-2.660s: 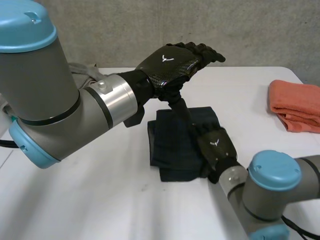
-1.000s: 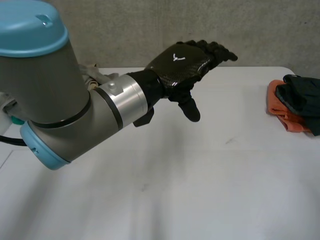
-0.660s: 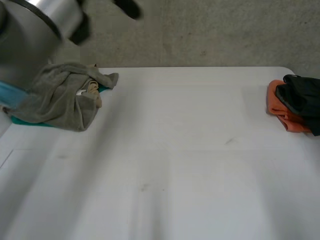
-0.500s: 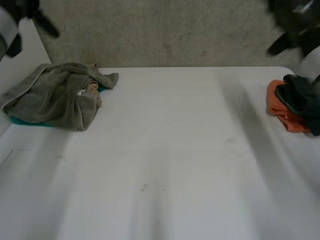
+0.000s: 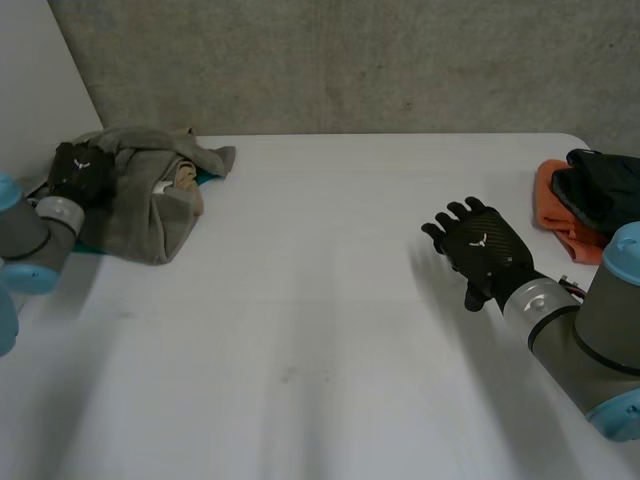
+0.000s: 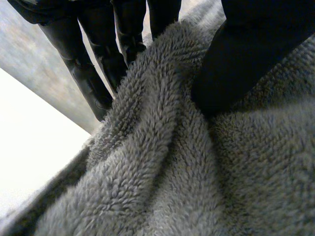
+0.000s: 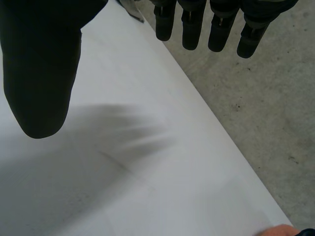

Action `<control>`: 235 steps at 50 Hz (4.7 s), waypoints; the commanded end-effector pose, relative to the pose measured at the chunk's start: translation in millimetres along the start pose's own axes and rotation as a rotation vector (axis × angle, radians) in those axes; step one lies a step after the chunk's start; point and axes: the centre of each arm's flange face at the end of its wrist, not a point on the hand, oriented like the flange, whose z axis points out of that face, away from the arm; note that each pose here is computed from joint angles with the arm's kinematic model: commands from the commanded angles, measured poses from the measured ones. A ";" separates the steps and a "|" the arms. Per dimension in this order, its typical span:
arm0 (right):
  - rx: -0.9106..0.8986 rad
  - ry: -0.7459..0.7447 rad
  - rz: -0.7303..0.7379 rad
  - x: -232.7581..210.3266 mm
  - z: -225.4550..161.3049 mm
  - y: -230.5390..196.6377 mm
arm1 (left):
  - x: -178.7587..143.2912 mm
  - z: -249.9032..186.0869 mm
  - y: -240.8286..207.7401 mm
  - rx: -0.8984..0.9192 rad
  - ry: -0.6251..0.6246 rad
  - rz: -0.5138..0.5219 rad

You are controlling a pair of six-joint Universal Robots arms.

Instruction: Fold the laundry.

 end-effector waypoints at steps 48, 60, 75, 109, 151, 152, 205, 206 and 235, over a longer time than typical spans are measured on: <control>-0.224 -0.137 0.245 43.6 -32.8 -42.4 | 140.2 -282.8 -260.5 -0.153 0.472 -0.373; -0.194 -0.301 0.254 8.1 21.6 -27.5 | 162.8 -282.3 -207.4 -0.417 0.501 -0.665; -0.075 -0.293 0.307 -19.0 87.6 -21.6 | 171.7 -215.5 -224.5 -0.295 0.443 -0.695; 0.016 -0.083 0.200 22.7 33.9 -82.2 | 150.6 -217.3 -235.0 0.072 0.340 -0.292; 0.424 -0.222 -0.067 -23.4 -134.5 -188.3 | 217.1 -148.6 -143.8 -0.165 0.417 -0.322; 0.423 -0.220 -0.069 -23.1 -134.6 -188.6 | 216.0 -148.9 -147.7 -0.179 0.422 -0.308; 0.036 -0.190 -0.057 4.7 -72.4 -91.4 | 176.6 -153.1 -137.3 -0.182 0.465 -0.272; 0.035 -0.195 -0.056 3.7 -72.8 -90.5 | 178.9 -149.5 -135.0 -0.179 0.464 -0.271; -0.303 -0.314 -0.089 30.5 -79.4 -64.2 | 93.5 -165.4 -224.1 -0.045 0.264 -0.260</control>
